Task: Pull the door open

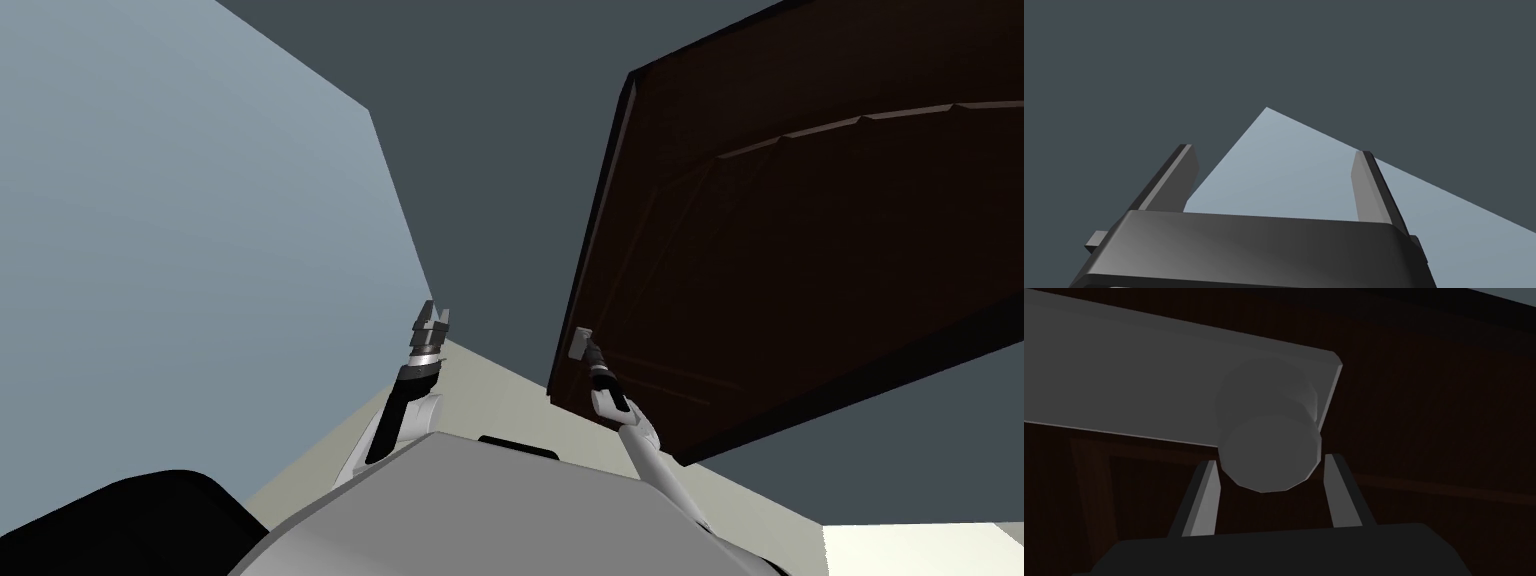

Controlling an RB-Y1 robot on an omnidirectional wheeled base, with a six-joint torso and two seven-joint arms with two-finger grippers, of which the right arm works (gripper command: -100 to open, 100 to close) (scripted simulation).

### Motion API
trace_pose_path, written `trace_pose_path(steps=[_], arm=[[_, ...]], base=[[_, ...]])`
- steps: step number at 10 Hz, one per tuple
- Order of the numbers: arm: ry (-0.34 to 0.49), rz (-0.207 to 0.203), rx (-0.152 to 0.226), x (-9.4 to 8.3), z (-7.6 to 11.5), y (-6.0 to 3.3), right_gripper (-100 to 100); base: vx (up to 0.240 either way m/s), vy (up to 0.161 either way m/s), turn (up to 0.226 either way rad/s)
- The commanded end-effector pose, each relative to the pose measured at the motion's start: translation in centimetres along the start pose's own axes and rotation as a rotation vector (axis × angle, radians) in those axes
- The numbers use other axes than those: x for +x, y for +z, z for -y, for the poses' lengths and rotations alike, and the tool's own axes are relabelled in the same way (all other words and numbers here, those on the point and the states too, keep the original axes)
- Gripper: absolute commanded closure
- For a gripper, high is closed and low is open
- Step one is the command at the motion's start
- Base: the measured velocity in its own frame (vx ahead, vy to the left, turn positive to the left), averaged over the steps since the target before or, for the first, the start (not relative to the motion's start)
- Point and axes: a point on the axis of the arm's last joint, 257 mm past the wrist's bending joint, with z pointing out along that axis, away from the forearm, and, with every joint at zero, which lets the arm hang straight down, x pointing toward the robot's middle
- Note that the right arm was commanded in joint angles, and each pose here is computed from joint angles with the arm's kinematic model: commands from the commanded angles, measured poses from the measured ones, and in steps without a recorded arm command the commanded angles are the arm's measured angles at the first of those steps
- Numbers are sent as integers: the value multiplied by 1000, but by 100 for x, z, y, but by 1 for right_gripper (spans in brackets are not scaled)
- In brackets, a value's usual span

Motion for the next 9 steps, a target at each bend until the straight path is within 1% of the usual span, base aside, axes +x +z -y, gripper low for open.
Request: trace_pose_path(steps=[1, 3, 4, 5, 6, 7, 8, 9], arm=[[45, 6, -2, -14, -11, 11, 100], [159, 31, -2, -78, -7, 33, 100], [178, 31, -2, -78, -7, 33, 100], [235, 44, -3, -111, -4, 44, 100], [244, 44, -3, -111, -4, 44, 100], [307, 56, -4, -142, 0, 54, 100], [310, 56, -4, -142, 0, 54, 100], [375, 69, -6, -173, 4, 64, 100]], base=[[-48, -28, 60], [-65, -36, 134], [-62, -40, 61], [-56, -25, 81], [-45, -16, 51], [-51, -20, 89], [-47, -24, 68], [-51, -28, 122]])
